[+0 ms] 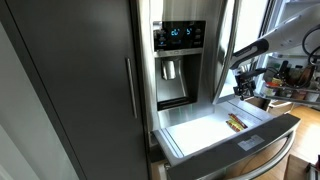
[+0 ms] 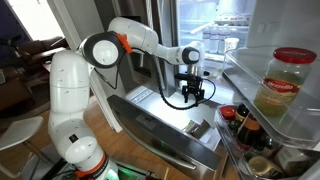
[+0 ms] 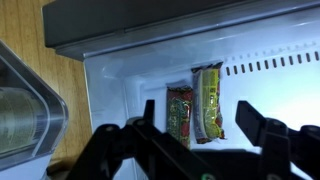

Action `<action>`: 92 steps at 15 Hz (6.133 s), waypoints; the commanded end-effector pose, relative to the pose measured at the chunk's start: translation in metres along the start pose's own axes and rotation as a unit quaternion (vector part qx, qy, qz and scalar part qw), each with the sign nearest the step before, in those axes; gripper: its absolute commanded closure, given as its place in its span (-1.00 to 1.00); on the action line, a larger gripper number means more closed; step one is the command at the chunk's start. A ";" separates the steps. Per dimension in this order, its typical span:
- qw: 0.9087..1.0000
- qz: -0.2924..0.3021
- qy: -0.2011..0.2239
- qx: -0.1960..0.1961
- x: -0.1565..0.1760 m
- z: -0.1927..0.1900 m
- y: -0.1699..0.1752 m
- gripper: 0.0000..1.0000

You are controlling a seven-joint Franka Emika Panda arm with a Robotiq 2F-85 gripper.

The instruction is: Remove the sachets on the fridge bottom shelf and move them in the open fridge drawer

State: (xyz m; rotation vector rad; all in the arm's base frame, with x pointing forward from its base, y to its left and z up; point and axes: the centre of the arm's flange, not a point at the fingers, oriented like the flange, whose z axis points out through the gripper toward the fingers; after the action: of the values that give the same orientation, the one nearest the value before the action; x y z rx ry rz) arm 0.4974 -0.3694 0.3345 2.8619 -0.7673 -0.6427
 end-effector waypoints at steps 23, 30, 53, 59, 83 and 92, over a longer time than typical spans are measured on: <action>0.979 -0.183 0.008 0.091 -0.111 0.075 0.055 -1.00; 0.976 -0.208 0.015 0.062 -0.125 0.077 0.034 -1.00; 0.970 -0.231 -0.011 0.070 -0.207 0.190 0.037 -1.00; 0.974 -0.221 0.000 0.052 -0.205 0.211 0.046 -1.00; 0.968 -0.123 0.216 0.042 -0.151 0.202 0.016 -1.00; 0.948 -0.123 0.292 0.020 -0.102 0.171 -0.027 -1.00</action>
State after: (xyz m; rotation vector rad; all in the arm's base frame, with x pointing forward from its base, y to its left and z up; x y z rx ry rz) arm 0.3295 -0.2950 0.2187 2.9757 -0.3397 0.1681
